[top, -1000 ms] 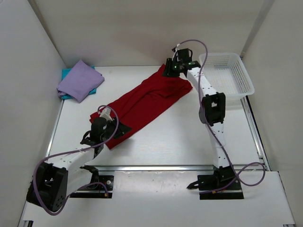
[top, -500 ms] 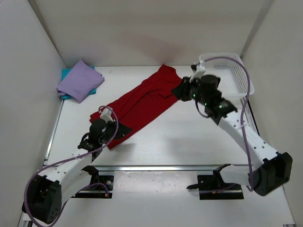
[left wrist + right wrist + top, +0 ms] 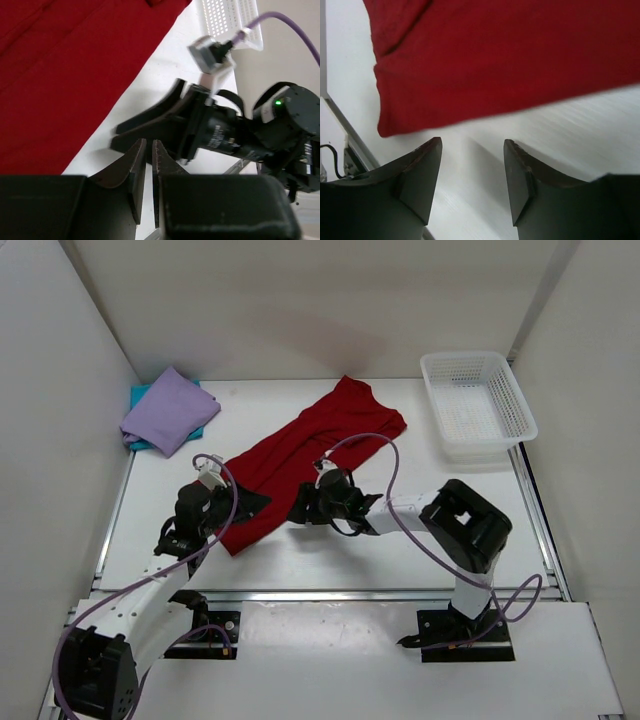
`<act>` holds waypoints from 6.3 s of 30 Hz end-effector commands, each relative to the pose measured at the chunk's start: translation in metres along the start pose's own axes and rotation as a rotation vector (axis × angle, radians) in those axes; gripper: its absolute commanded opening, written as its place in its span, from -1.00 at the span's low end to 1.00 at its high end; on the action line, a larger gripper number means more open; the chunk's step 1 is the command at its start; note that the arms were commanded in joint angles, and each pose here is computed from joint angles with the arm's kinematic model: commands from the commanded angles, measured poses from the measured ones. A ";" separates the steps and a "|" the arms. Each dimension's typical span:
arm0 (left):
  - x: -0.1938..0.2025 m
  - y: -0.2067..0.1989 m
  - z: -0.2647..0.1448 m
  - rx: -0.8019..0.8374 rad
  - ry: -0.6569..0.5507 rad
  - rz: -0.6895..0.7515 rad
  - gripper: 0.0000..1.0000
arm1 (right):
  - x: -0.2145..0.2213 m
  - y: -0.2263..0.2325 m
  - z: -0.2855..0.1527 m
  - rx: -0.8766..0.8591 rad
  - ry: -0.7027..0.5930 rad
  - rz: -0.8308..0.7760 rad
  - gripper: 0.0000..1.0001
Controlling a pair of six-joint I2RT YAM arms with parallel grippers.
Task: Fold and stack the t-shirts
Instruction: Rotate the tshirt 85 degrees, then grab the bottom of the folded rectangular tshirt with both arms, then fold the folded rectangular tshirt in 1/3 of the way
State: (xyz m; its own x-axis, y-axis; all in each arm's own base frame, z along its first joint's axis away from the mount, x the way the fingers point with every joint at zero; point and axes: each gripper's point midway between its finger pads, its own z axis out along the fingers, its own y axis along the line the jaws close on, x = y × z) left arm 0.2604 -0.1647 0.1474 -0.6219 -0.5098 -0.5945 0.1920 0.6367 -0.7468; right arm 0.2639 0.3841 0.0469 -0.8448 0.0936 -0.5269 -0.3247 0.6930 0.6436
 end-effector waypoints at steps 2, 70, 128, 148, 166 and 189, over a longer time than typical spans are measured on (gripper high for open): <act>-0.006 -0.014 -0.003 0.052 -0.006 0.014 -0.54 | 0.011 0.012 0.035 0.007 0.014 0.080 -0.06; 0.220 0.035 -0.039 -0.071 0.810 0.269 0.11 | 0.121 -0.140 -0.225 0.420 0.005 0.370 -0.30; -0.048 0.033 0.245 -0.154 0.290 -0.047 -0.26 | -0.223 -0.229 -0.143 0.261 -0.279 0.223 -0.71; 0.073 0.028 0.166 -0.134 0.340 -0.100 -0.33 | -0.089 -0.175 -0.134 0.312 -0.186 0.113 -1.00; 0.093 0.021 0.065 -0.118 0.294 -0.009 -0.22 | -0.053 -0.113 -0.166 0.280 -0.221 -0.034 -1.00; 0.134 0.064 0.053 -0.208 0.417 0.036 -0.27 | -0.128 -0.129 -0.018 0.332 -0.147 -0.262 -0.99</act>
State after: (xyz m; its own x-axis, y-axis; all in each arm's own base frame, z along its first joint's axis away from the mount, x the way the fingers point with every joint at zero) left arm 0.2419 -0.2407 0.0228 -0.8602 -0.2570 -0.4404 0.1246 0.7316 -0.6703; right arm 0.3621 0.2748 0.0299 -0.7529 -0.0666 -0.6547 -0.3706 0.8650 0.3382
